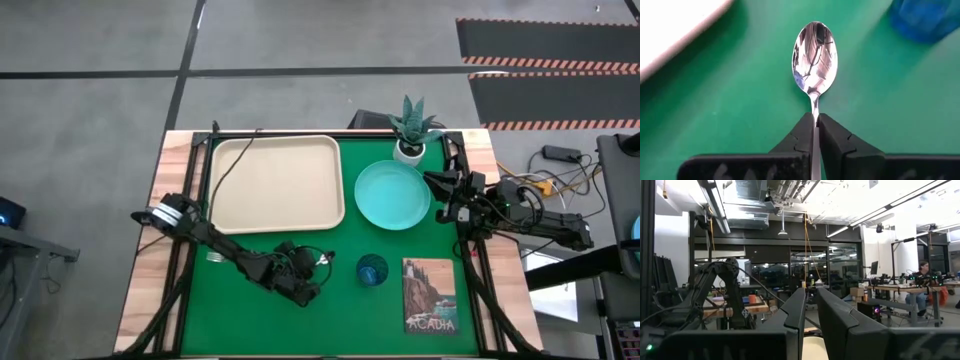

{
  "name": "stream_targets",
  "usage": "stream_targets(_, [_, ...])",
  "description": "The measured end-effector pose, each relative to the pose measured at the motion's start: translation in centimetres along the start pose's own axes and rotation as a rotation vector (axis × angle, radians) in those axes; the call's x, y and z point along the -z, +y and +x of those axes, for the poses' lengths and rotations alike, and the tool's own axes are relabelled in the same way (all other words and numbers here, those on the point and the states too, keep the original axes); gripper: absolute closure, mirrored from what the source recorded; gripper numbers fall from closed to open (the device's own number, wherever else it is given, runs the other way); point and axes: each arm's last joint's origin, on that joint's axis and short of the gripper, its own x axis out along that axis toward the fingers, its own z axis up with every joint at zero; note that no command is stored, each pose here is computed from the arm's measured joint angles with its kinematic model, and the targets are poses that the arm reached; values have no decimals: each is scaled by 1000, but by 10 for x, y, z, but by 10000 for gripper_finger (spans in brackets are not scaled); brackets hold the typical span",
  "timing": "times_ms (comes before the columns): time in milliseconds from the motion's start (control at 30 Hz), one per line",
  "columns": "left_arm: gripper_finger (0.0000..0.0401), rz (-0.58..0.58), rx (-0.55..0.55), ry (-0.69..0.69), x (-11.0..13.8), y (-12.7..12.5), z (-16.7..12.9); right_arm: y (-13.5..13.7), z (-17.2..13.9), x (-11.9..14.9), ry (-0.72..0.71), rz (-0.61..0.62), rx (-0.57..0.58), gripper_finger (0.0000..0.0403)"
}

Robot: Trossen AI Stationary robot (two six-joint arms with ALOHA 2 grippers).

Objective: Pick and place plate/cup/fork/spoon on tray
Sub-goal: Put the orange spoon on the white tray

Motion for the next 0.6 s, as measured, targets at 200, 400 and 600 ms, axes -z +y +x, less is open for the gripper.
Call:
stream_targets(200, [399,23,32,-71,-25,2,-22,0,0,0,0,1,0,360])
stream_targets(400, [400,32,67,-162,-58,12,-50,0,0,0,0,1,0,360])
stream_targets(600, [400,27,6,-240,-78,32,-81,0,0,0,2,1,0,360])
